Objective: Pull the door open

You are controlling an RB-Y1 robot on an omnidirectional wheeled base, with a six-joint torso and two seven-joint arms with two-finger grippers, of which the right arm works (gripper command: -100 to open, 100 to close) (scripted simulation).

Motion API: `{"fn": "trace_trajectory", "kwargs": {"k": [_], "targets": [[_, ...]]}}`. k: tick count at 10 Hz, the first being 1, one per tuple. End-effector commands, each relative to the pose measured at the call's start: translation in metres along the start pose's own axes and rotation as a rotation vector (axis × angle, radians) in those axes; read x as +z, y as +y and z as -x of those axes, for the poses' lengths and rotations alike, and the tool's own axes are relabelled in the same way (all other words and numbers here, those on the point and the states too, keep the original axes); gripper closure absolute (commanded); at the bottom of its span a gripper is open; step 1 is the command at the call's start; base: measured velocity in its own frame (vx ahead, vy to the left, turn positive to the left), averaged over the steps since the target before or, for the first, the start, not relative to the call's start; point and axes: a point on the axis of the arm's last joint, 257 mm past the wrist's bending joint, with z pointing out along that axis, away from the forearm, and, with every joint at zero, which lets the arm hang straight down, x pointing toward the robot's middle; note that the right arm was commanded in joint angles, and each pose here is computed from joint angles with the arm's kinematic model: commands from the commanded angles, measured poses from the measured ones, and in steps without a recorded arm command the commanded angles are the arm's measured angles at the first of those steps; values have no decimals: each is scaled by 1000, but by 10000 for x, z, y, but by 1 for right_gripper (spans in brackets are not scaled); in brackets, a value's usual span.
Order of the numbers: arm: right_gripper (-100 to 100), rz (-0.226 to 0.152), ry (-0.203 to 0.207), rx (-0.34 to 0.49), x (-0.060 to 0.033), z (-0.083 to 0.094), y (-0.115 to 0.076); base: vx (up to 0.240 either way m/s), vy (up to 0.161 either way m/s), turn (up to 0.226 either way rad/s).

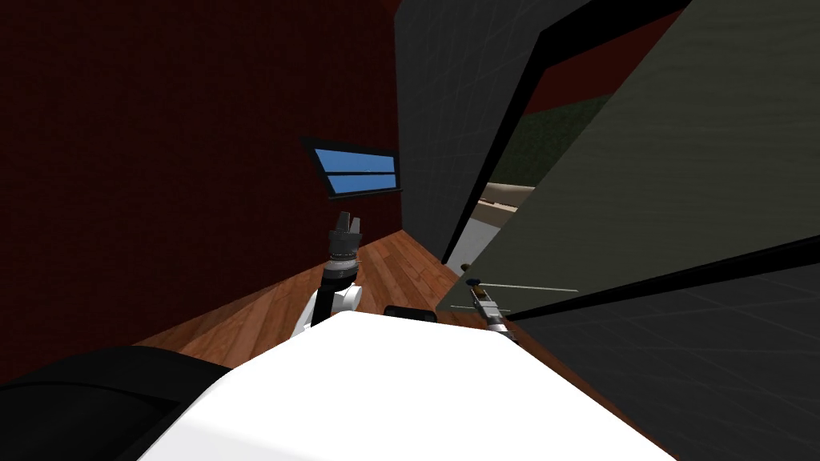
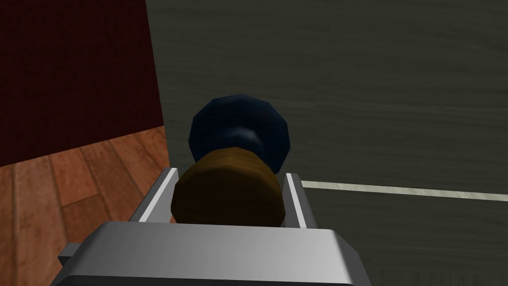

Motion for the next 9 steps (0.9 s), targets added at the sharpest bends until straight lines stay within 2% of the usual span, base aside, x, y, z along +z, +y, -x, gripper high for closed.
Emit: {"fn": "trace_trajectory", "kwargs": {"k": [1, 8, 9], "targets": [[100, -9, -1, 0, -51, 4, 5, -188, -41, 165], [100, -39, 4, -1, -183, -18, 23, -191, -70, 132], [100, -39, 3, 0, -156, -5, 7, -93, -28, 31]]}}
